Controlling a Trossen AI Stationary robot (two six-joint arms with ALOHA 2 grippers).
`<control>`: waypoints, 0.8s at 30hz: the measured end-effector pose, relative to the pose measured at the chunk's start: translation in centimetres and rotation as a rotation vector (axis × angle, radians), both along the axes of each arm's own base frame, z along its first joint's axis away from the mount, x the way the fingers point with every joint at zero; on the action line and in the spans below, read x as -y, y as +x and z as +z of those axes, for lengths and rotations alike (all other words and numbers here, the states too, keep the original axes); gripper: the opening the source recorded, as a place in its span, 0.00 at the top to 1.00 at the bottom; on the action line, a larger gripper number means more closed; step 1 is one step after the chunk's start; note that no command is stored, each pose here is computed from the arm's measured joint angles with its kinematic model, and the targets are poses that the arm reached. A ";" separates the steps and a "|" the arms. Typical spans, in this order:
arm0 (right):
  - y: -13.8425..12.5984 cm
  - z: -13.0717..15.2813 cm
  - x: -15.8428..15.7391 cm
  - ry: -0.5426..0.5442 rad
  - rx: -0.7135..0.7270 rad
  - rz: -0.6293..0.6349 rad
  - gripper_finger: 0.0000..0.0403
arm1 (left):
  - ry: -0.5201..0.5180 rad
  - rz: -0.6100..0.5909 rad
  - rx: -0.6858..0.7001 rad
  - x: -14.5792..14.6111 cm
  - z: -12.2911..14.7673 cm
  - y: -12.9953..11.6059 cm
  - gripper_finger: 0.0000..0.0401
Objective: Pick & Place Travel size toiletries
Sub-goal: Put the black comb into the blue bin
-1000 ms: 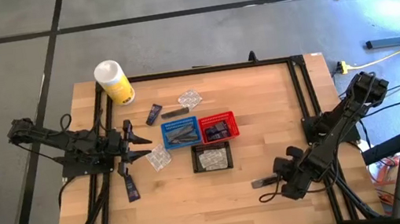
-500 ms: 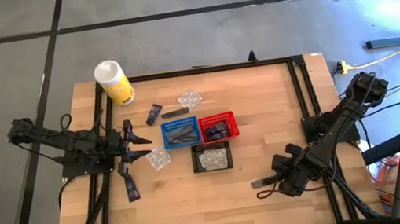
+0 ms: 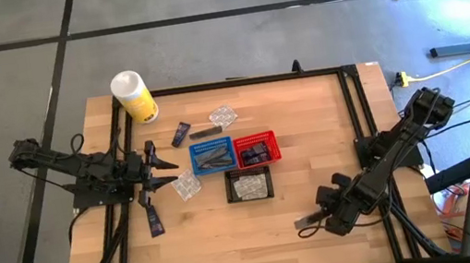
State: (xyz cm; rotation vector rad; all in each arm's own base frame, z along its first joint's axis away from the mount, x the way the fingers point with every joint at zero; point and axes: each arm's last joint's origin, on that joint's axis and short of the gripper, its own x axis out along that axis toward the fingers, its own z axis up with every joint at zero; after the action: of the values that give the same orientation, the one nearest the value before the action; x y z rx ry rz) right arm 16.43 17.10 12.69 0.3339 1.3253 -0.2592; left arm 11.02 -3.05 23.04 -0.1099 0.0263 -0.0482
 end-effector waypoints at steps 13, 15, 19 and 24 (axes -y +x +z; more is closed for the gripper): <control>0.1 0.0 0.0 0.017 0.002 0.025 1.00 | 0.000 0.000 -0.001 0.0 0.0 0.0 0.64; 0.1 0.6 -0.1 0.017 0.008 0.037 1.00 | 0.000 0.000 0.000 0.0 0.0 0.0 0.64; 0.6 2.4 -0.2 -0.010 0.078 0.048 1.00 | 0.000 0.000 0.000 0.0 0.0 0.0 0.64; 1.7 3.8 -0.7 0.001 0.141 0.063 1.00 | 0.000 0.000 0.000 0.0 0.0 0.0 0.64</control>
State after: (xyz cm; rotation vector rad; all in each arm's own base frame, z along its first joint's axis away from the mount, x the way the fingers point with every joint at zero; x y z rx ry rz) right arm 18.08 17.77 16.44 0.3046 1.1952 -0.1789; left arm 11.02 -3.06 23.04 -0.1099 0.0263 -0.0484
